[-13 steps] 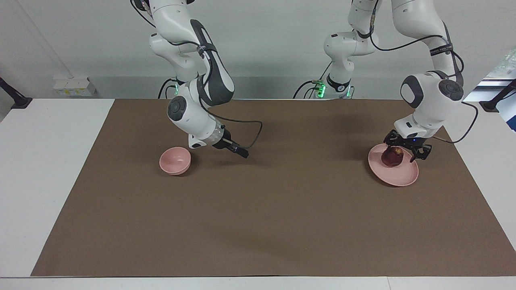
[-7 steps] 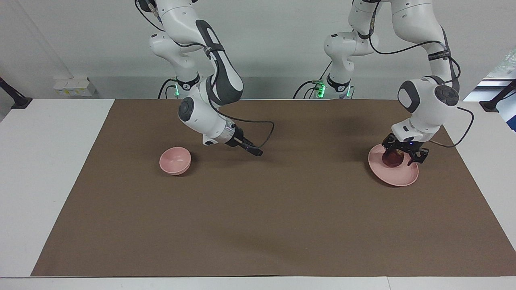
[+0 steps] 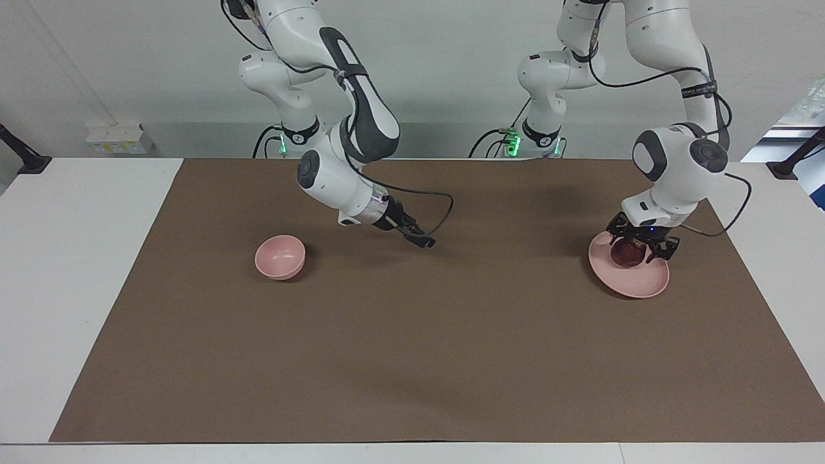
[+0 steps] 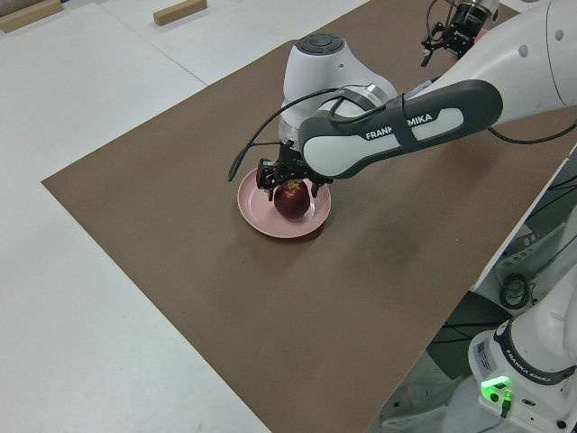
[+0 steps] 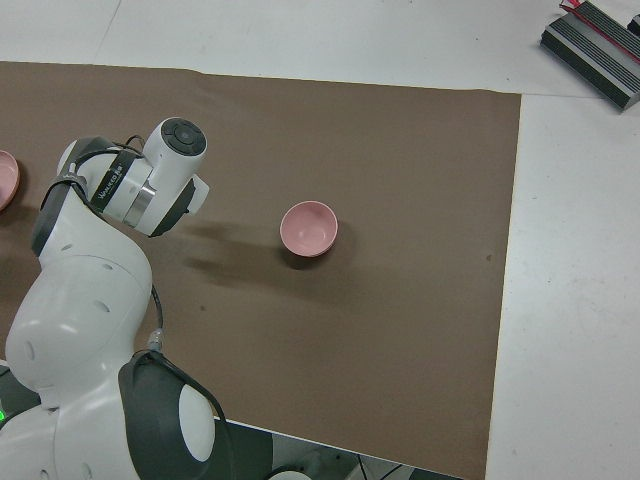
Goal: Move apple from plate to bowl
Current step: 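Grasp the apple with the left gripper while the right gripper moves inward, then lift the apple with the left gripper toward the open right gripper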
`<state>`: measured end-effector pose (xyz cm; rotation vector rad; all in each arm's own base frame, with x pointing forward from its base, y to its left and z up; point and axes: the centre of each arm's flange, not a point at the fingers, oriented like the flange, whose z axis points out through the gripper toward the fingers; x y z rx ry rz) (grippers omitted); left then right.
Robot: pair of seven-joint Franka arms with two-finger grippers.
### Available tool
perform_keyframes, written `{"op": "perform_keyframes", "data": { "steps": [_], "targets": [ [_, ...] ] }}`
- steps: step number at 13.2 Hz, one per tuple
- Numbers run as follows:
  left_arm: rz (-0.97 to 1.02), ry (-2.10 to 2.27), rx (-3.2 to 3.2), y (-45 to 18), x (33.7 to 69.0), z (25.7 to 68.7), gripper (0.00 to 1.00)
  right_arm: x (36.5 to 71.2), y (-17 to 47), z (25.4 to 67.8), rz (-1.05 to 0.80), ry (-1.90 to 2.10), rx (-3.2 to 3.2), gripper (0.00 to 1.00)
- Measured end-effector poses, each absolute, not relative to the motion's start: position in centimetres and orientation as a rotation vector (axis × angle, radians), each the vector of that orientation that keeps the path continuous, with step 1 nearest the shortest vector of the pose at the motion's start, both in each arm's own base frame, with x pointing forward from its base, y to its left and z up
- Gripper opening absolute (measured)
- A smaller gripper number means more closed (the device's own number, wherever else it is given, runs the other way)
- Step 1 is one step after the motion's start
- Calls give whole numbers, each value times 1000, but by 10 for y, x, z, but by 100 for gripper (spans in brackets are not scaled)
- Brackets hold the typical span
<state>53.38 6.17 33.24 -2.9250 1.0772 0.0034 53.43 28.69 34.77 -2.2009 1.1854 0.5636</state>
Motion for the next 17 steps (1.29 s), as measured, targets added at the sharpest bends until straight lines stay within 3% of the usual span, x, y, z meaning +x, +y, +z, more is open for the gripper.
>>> {"op": "perform_keyframes", "data": {
  "steps": [2, 3, 4, 5, 9, 13, 17],
  "targets": [
    [-19, 1084, -2915, 60, 536, 334, 96, 536, 289, 351, 568, 1203, -2186, 100],
    [-22, 1092, -2912, 60, 536, 334, 88, 536, 289, 352, 569, 1210, -2182, 100],
    [-28, 1099, -2907, 59, 536, 337, 74, 537, 289, 354, 568, 1212, -2178, 100],
    [-31, 1104, -2904, 59, 536, 338, 68, 538, 290, 355, 567, 1213, -2176, 100],
    [-64, 1106, -2892, 57, 541, 347, 64, 541, 292, 361, 562, 1217, -2165, 100],
    [-131, 1004, -2915, 52, 542, 382, 64, 536, 309, 368, 603, 1244, -2114, 100],
    [-259, 777, -3151, -1, 540, 409, 64, 537, 312, 369, 614, 1254, -2092, 100]
  ]
}}
